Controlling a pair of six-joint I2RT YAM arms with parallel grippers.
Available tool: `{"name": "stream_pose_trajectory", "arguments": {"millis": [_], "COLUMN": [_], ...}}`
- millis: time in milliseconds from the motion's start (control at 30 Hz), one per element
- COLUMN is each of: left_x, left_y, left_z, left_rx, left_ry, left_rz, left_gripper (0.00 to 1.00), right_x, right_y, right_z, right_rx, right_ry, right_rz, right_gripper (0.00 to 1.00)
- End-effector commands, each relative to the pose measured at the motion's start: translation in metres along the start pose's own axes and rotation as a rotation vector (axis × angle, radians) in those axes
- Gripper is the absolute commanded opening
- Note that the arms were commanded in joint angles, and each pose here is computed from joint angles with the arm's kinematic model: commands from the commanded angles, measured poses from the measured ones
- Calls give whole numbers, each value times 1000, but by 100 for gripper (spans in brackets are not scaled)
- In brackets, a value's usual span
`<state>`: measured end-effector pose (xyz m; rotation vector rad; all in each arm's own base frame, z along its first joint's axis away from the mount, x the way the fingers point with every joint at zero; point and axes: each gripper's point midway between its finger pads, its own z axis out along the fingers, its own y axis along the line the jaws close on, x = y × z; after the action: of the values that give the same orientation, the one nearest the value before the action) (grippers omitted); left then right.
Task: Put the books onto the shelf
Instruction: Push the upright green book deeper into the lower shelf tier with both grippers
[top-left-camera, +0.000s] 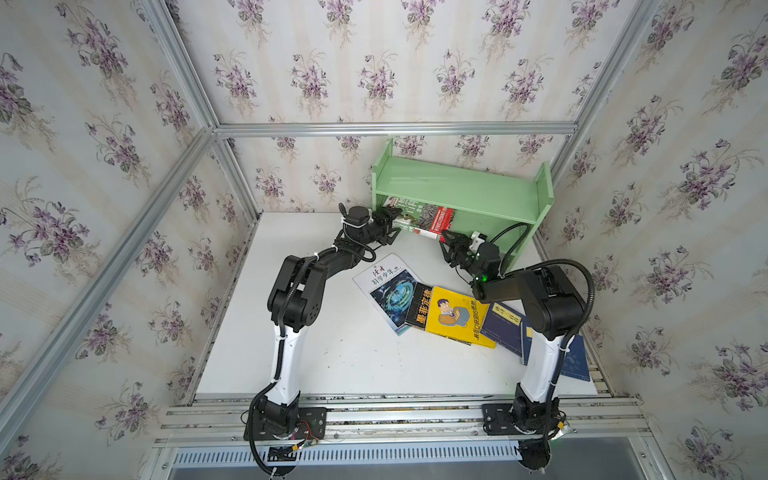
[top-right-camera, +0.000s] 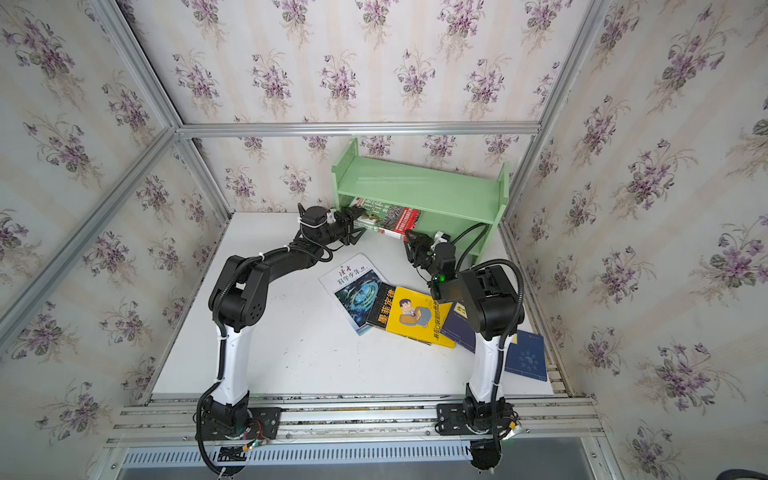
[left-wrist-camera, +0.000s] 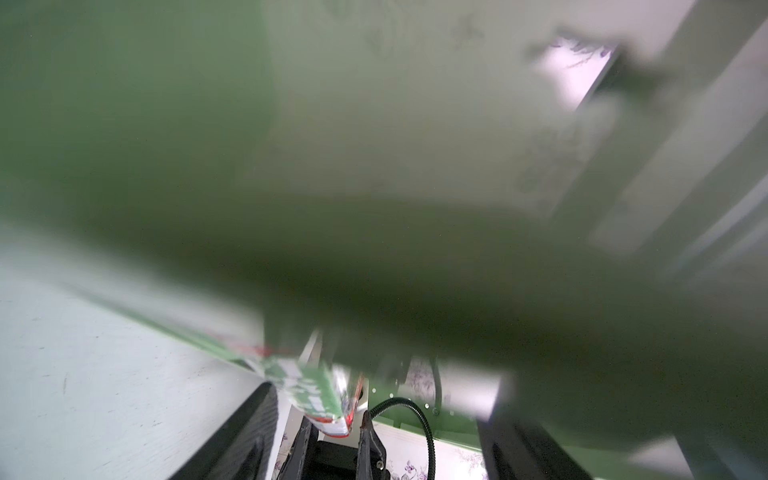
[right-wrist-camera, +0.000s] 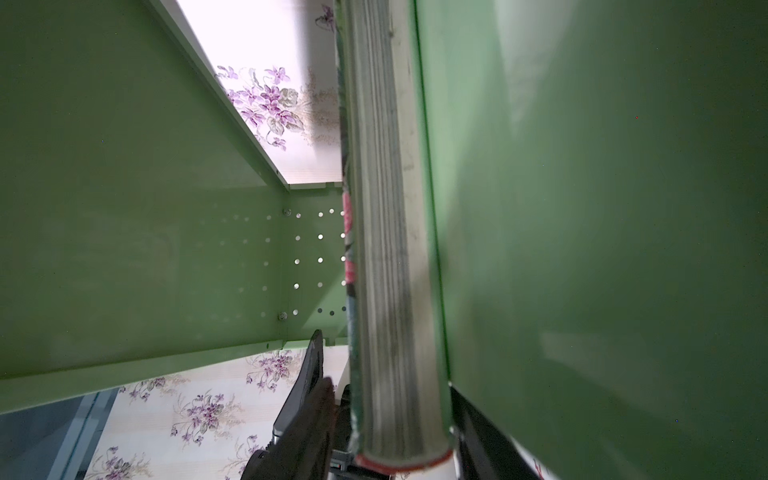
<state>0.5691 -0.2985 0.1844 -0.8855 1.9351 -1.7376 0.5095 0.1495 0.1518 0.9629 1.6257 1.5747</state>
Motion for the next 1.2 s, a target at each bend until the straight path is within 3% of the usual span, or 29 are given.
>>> {"name": "stream_pose_trajectory", "arguments": {"millis": [0,333,667,1167], "left_x": [17,29,36,28], "left_y": [-16,-9,-6,5], "left_z": [4,3,-2,-23], "left_rx": [56,40,31,4], "left_ry": [64,83,99,52], "left_rz": [12,0,-3,-6], "left_gripper": [76,75,75,75], "right_x": [-9,-4,-18,-23], "right_y": [12,28,33,20], "right_z": [0,4,10,-16], "right_rx": [-35,-87,-129,-50], "right_ry": [-47,-43,-88,-30], "right_rz": [-7,4,14,-15], "right_gripper": [41,38,25,19]}}
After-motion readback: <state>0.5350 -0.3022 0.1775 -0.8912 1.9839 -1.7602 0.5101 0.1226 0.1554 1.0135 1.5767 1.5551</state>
